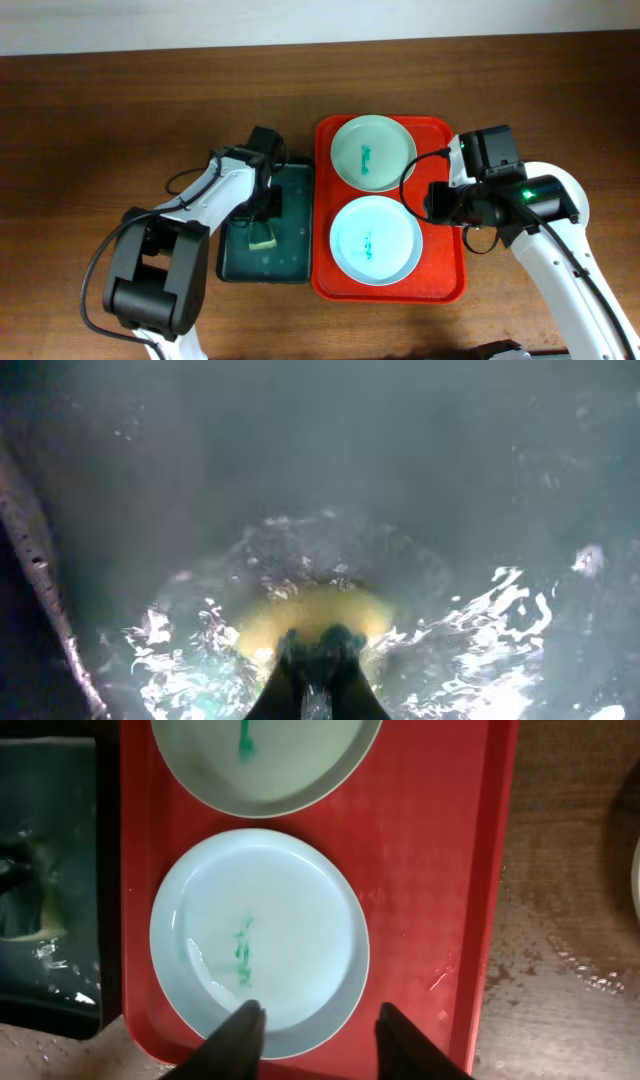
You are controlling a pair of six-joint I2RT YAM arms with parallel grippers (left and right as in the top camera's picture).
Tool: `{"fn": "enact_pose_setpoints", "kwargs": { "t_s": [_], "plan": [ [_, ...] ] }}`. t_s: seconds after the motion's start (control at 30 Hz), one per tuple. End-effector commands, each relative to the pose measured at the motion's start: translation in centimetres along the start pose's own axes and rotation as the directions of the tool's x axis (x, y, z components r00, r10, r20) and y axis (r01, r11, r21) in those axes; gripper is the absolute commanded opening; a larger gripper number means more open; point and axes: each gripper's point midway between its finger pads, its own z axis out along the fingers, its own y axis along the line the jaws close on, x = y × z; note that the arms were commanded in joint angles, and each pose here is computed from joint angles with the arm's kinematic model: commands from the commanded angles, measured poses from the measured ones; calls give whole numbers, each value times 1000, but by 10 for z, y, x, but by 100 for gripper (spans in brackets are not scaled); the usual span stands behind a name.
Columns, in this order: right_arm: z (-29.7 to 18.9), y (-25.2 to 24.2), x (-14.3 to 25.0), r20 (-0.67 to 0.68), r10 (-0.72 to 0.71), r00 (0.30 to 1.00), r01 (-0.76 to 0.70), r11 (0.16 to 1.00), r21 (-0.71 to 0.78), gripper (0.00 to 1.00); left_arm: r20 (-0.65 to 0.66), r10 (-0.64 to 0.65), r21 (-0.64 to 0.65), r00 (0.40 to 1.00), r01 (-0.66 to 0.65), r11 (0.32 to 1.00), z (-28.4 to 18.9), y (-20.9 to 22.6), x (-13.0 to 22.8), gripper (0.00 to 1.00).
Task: Clean dirty plates on tray and stack at the side
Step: 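Pick up the sponge from the black tray with the left gripper, then scrub the held plate with the sponge in the left gripper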
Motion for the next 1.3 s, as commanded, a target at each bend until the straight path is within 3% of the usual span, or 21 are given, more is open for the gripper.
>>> {"fn": "enact_pose_setpoints", "kwargs": {
  "t_s": [0.0,0.1,0.17,0.2,0.33,0.4,0.43,0.57,0.73,0.8,0.97,1.1,1.27],
  "plan": [
    [-1,-1,2,-10,-7,1000,7,1000,11,36,-23,6,111,1000,-3,994,-15,-22,-5,0],
    [-1,-1,3,-14,-6,1000,6,1000,11,34,-9,5,114,1000,-4,993,-46,-22,-10,51],
    [-1,-1,3,-14,-6,1000,6,1000,12,34,-36,6,107,999,-3,994,-48,-20,-3,66],
    [-1,-1,3,-14,-6,1000,6,1000,12,34,-62,7,99,998,-1,995,-46,-18,4,66],
    [-1,-1,3,-13,-6,1000,7,1000,12,34,-117,-5,79,993,14,997,-20,-19,29,48],
    [-1,-1,3,-14,-6,1000,6,1000,12,34,-120,-29,76,992,38,996,-3,-20,39,22],
    [-1,-1,3,-14,-6,1000,6,1000,12,34,-120,-43,74,992,53,996,1,-20,41,0],
    [-1,-3,3,-12,37,999,-37,999,15,35,-96,-24,85,995,32,996,-15,-23,28,0],
    [-5,-39,-4,-4,244,970,-244,969,23,35,-47,32,88,998,-28,996,-69,-27,1,0],
    [2,-38,2,-74,202,977,-206,978,-41,35,-32,32,89,999,-29,996,-90,-28,-7,0],
    [46,-37,33,-282,177,943,-188,982,-14,35,-11,34,122,999,-32,992,-102,-36,-13,0],
    [99,-39,43,-342,156,927,-168,986,-4,34,14,96,259,995,-96,961,-108,-81,-11,0],
    [146,-40,63,-408,132,903,-144,990,3,30,113,191,306,975,-217,927,-110,-151,-4,0]
  ]
}}
